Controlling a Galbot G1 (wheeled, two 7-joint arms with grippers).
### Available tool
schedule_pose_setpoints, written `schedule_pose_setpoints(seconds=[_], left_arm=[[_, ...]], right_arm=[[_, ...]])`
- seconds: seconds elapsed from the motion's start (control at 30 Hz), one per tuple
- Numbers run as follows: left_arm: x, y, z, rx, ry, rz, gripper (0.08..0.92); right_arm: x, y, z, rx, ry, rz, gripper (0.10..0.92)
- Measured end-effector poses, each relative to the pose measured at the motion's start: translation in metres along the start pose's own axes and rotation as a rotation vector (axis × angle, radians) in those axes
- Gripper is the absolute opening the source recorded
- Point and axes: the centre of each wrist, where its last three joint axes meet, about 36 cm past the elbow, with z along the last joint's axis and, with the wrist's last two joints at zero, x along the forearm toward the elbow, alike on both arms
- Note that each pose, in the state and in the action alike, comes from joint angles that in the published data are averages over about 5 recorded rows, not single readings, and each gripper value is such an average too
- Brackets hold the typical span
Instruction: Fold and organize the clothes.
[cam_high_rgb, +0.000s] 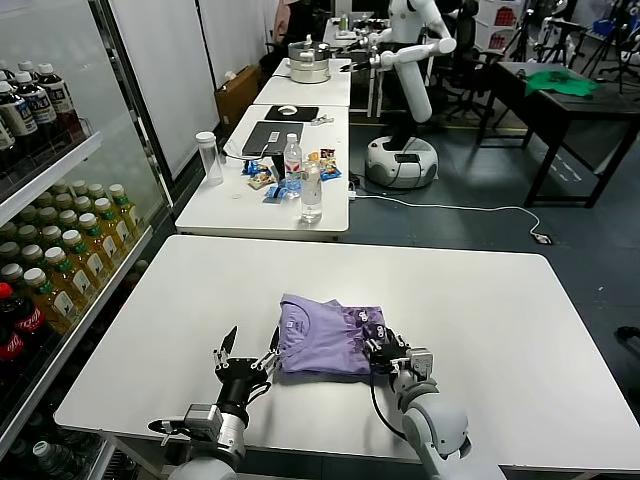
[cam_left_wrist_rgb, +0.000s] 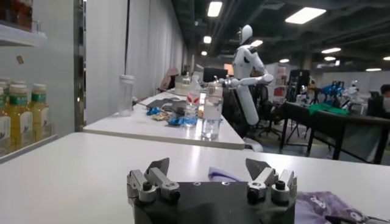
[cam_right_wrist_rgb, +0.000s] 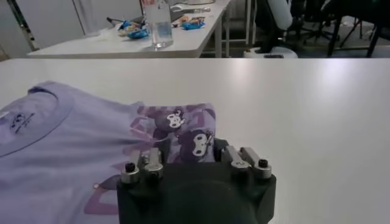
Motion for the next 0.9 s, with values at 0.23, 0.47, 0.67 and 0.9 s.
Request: schedule_pose_setpoints(seconds=[0.23,0.47,0.67,0.9], left_arm=[[0.001,0.0,0.003,0.001,0.009,0.0,0.823],[0.001,-0.003,0.006,0.004,0.016,0.003,0.823],[0.0,-0.006,0.006,0.006,0.014,0.01,0.823],[0.002,-0.009,0.007,0.005,0.015,0.016,0.823]], right_arm=[[-0.001,-0.02,-0.006,0.025,-0.014,0.021,0.259],[0.002,-0.06,-0.018,0.09,-0.033,0.076,0.148],[0.004,-0.101,-0.028,0.169,-0.07,0.125,0.212],[0.013,-0.126,-0.027,0.21,-0.153,0.176,0.41]])
